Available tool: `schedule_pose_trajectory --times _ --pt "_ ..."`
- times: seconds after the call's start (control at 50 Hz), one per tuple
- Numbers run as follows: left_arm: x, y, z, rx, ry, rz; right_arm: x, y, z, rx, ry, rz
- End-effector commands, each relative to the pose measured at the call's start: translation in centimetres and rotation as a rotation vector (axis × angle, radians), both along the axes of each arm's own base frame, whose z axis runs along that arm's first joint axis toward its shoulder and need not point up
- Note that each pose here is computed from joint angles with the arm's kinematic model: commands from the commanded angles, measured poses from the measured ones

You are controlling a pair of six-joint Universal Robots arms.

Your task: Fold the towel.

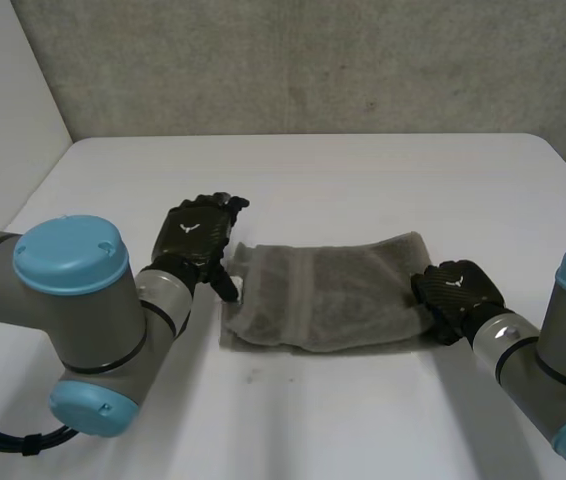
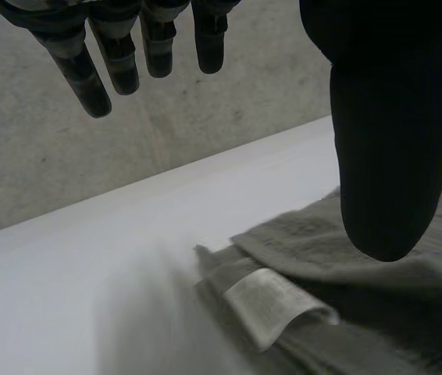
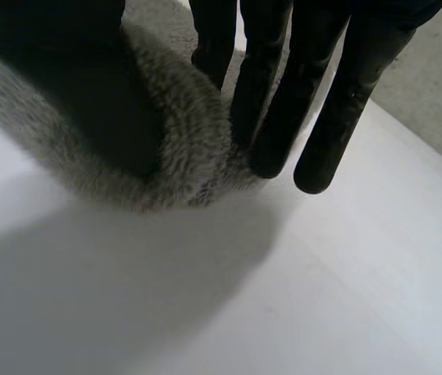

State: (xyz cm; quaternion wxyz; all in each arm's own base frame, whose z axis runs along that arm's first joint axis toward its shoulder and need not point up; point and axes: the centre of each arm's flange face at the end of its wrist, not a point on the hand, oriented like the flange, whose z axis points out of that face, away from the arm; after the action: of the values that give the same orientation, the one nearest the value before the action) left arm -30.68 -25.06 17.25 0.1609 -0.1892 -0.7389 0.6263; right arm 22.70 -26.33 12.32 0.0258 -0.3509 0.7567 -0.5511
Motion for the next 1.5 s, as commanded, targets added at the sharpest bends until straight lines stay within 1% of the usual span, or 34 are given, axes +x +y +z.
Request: schedule_pose_trajectory --times 0.02,0.08,0.12,0.14,0.16,0.18,0.2,0.22,0.24,0.28,0.3,0.34,0.38,0.48,0.52,0.54,0.58,0.6,0.64,0.7,0.74,0.8,0.88,0.94,1.06,1.12,1.18,1.28,1.38,1.4,1.44,1.46,1.48,1.5 --pt "1.2 0.9 1.3 -0.014 0.014 0.022 1.6 -2.1 3.9 -0.249 0.053 0.046" --pt "1.5 1.0 2.1 -0.030 0.027 0.030 3.1 -1.4 5.1 -0.289 0.035 0.087" --pt "1.7 1.1 2.9 -0.050 0.038 0.041 7.7 1.5 7.0 -0.360 -0.007 0.231" --pt "1.7 1.1 2.9 -0.050 0.038 0.041 7.8 1.5 7.0 -0.360 -0.007 0.231" --pt "2.0 1.0 3.2 -0.057 0.042 0.056 9.7 3.2 7.2 -0.368 -0.027 0.299" --pt "2.0 1.0 3.2 -0.057 0.042 0.056 11.5 4.9 6.6 -0.364 -0.027 0.372" --pt "2.3 0.9 3.4 -0.060 0.042 0.077 11.5 5.0 6.6 -0.364 -0.027 0.373" --pt "2.7 0.7 3.5 -0.062 0.042 0.103 13.0 6.6 5.7 -0.352 -0.026 0.434" --pt "2.7 0.6 3.5 -0.062 0.042 0.104 13.0 6.6 5.7 -0.352 -0.026 0.435" --pt "3.4 0.4 3.5 -0.062 0.038 0.139 15.2 9.7 3.7 -0.331 0.004 0.553" --pt "3.4 0.4 3.5 -0.062 0.038 0.139 15.2 9.7 3.7 -0.331 0.005 0.553" --pt "3.6 0.3 3.5 -0.060 0.038 0.146 16.3 11.3 1.9 -0.331 0.052 0.618" --pt "3.7 0.3 3.5 -0.057 0.038 0.151 16.5 11.3 1.3 -0.330 0.064 0.623" --pt "3.7 0.3 3.6 -0.054 0.050 0.153 16.6 10.8 2.7 -0.332 0.018 0.576" --pt "3.5 0.2 4.0 -0.061 0.068 0.148 15.6 9.5 5.4 -0.306 -0.085 0.460" --pt "3.5 0.2 4.0 -0.061 0.068 0.148 15.6 9.5 5.4 -0.306 -0.086 0.460" --pt "3.3 0.3 4.2 -0.063 0.078 0.143 13.3 6.7 7.1 -0.230 -0.205 0.313" --pt "3.0 0.3 4.6 -0.068 0.089 0.136 13.3 6.7 7.1 -0.230 -0.205 0.312" --pt "2.7 0.4 5.1 -0.069 0.104 0.127 11.2 5.0 9.0 -0.134 -0.344 0.220" --pt "1.7 1.2 5.9 -0.044 0.130 0.093 10.4 4.6 9.7 -0.078 -0.397 0.200" --pt "0.4 1.8 6.3 0.006 0.163 0.062 9.0 3.6 10.1 0.050 -0.462 0.175" --pt "-0.2 1.9 5.8 0.047 0.165 0.054 7.8 2.4 10.3 0.128 -0.490 0.159" --pt "-2.5 2.8 3.5 0.165 0.110 0.014 7.9 1.9 9.5 0.192 -0.485 0.166" --pt "-3.0 2.4 1.4 0.218 0.053 0.035 8.1 0.9 7.4 0.249 -0.446 0.144" --pt "-2.3 1.6 -1.8 0.258 -0.035 0.138 9.0 -0.1 3.7 0.296 -0.347 0.162" --pt "-2.2 1.7 -2.5 0.269 -0.054 0.144 9.3 -0.4 2.3 0.285 -0.286 0.184" --pt "-1.8 2.2 -4.2 0.295 -0.107 0.142 9.6 -0.2 1.5 0.264 -0.237 0.214" --pt "-1.5 2.5 -4.9 0.298 -0.147 0.131 9.9 0.0 1.1 0.234 -0.193 0.211" --pt "-1.9 2.5 -4.0 0.269 -0.147 0.116 10.4 -0.1 1.5 0.198 -0.207 0.204" --pt "-2.2 2.6 -3.1 0.248 -0.127 0.107 10.6 0.0 2.0 0.182 -0.216 0.205" --pt "-2.3 2.5 0.7 0.175 -0.061 0.109 10.5 0.0 5.5 0.107 -0.268 0.181" --pt "-2.3 2.5 0.7 0.175 -0.061 0.109 10.1 -0.2 7.6 0.059 -0.297 0.149" --pt "-2.1 2.6 2.8 0.135 -0.025 0.110 10.1 -0.2 7.6 0.058 -0.297 0.149" --pt "-1.6 2.2 4.8 0.096 0.015 0.123 9.7 -0.3 9.2 0.018 -0.315 0.125"
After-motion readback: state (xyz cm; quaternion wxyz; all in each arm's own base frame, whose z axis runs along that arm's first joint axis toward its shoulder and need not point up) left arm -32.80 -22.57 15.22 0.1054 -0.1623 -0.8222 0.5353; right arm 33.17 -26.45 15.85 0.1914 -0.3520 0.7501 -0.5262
